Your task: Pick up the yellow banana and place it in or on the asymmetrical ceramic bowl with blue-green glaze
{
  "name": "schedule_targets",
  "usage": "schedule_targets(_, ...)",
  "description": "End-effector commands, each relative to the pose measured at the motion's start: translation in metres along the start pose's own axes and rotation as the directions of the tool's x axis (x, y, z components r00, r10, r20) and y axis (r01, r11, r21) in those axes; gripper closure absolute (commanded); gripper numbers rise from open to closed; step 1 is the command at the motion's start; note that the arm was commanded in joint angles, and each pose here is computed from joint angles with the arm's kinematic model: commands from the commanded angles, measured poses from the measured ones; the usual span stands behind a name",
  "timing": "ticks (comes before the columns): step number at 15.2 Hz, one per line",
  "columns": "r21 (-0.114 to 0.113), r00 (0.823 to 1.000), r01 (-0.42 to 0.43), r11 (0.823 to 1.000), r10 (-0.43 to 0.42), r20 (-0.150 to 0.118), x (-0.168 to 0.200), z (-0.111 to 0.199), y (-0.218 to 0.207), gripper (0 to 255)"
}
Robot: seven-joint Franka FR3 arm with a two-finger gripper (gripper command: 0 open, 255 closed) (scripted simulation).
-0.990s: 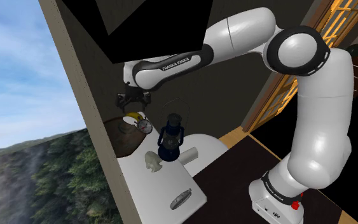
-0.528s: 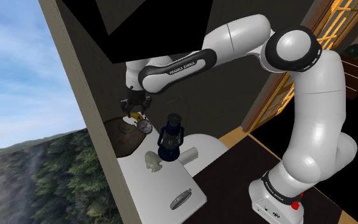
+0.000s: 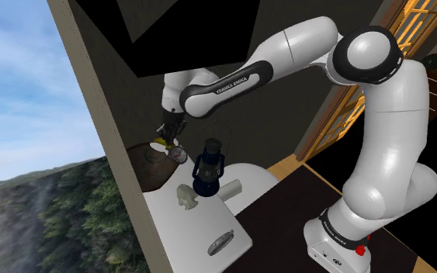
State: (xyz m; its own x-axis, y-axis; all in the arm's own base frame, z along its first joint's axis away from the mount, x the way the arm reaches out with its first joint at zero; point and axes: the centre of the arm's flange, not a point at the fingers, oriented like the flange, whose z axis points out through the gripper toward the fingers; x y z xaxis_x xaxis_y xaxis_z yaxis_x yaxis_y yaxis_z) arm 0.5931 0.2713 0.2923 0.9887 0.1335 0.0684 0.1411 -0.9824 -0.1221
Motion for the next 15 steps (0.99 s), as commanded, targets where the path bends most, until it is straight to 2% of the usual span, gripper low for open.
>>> schedule_targets(1, -0.046, 0.995, 0.052, 0.998, -0.048, 0.088, 0.022, 0.025, -0.001, 255)
schedule_targets(2, -0.046, 0.995, 0.052, 0.998, -0.048, 0.088, 0.022, 0.02, -0.002, 255)
schedule_targets(3, -0.059, 0.992, -0.117, 0.991, 0.12, 0.045, 0.008, -0.004, -0.016, 255)
schedule_targets(4, -0.059, 0.992, -0.117, 0.991, 0.12, 0.045, 0.008, -0.004, -0.016, 0)
schedule_targets(5, -0.065, 0.986, -0.091, 0.994, 0.099, 0.132, 0.032, -0.007, -0.012, 0)
schedule_targets(6, -0.069, 0.973, -0.064, 0.996, 0.078, 0.217, 0.058, -0.009, -0.009, 0)
schedule_targets(7, -0.07, 0.967, -0.055, 0.996, 0.071, 0.246, 0.066, -0.009, -0.008, 0)
schedule_targets(8, -0.07, 0.967, -0.055, 0.996, 0.071, 0.246, 0.065, -0.004, -0.008, 0)
schedule_targets(9, -0.224, 0.806, -0.527, 0.82, 0.565, 0.175, 0.03, -0.01, -0.046, 0)
schedule_targets(10, -0.224, 0.806, -0.527, 0.82, 0.565, 0.175, 0.03, -0.01, -0.046, 0)
schedule_targets(12, -0.148, 0.858, -0.502, 0.852, 0.512, 0.04, 0.019, -0.016, -0.027, 0)
schedule_targets(13, -0.126, 0.869, -0.492, 0.862, 0.495, -0.003, 0.016, -0.017, -0.021, 0)
schedule_targets(15, -0.126, 0.869, -0.492, 0.862, 0.495, -0.003, 0.016, -0.006, -0.02, 0)
